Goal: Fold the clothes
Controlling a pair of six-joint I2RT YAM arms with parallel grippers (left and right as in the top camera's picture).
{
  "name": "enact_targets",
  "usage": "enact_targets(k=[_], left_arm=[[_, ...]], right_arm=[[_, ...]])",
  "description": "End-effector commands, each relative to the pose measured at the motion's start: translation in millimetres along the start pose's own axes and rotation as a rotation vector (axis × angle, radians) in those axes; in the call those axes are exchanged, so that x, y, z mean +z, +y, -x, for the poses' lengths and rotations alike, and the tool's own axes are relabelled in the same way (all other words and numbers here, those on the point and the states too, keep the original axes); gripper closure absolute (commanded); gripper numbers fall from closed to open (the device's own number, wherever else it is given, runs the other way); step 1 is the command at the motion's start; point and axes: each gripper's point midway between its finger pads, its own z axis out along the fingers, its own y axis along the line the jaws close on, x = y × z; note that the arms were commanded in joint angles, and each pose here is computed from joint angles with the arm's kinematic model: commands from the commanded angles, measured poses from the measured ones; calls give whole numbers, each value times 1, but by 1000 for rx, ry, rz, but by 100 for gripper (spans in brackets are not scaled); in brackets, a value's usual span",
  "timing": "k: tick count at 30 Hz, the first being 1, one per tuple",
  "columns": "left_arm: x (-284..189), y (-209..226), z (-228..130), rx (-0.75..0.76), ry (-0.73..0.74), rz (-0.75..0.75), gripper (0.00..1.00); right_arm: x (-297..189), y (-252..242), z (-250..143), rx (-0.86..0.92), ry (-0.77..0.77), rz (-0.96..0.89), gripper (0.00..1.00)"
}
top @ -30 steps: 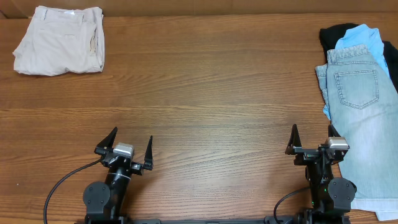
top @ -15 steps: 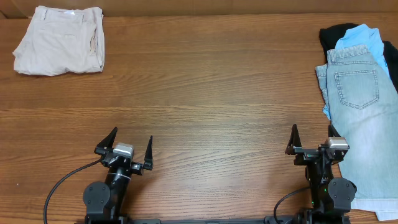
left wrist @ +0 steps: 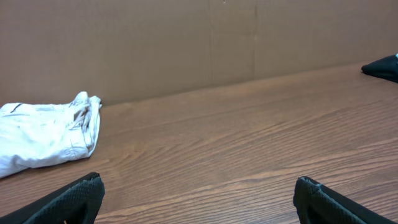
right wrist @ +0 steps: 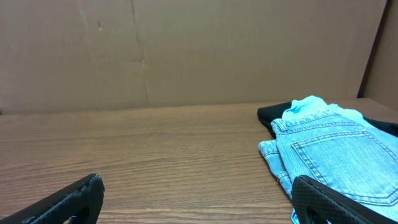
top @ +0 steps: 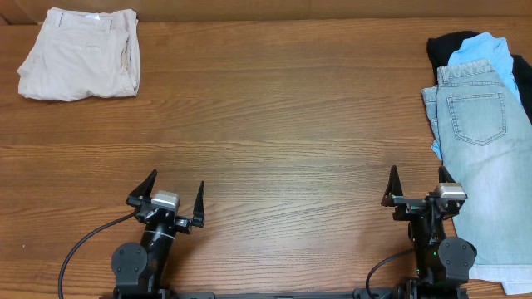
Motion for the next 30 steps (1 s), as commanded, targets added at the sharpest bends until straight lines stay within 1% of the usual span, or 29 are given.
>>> enact_targets(k=[1,7,9,13,17,20,26,28,30], left_arm=[[0,0,-1,-2,-4,3,0],[0,0,-1,-2,-4,3,0],[0,0,-1,-2,-4,3,0],[0,0,-1,-2,-4,3,0],[0,0,-1,-2,-4,3,0],[0,0,-1,-2,-4,3,0],[0,0,-1,-2,-4,3,0],[0,0,-1,-2,-4,3,0],[0,0,-1,-2,-4,3,0]], right_arm=[[0,0,-2,-7,-3,-3,0],[0,0,-2,-2,-3,1,0],[0,6,-1,36,-5,34,0],[-3,30,1,174,3,176,0],[-6,47,1,347,35,272,0],[-7,49,8,466,27,293,0],[-7,50,11,793,69,296,0],[-7,49,11,845,74,291,0],[-7,49,12,846,70,290,0]])
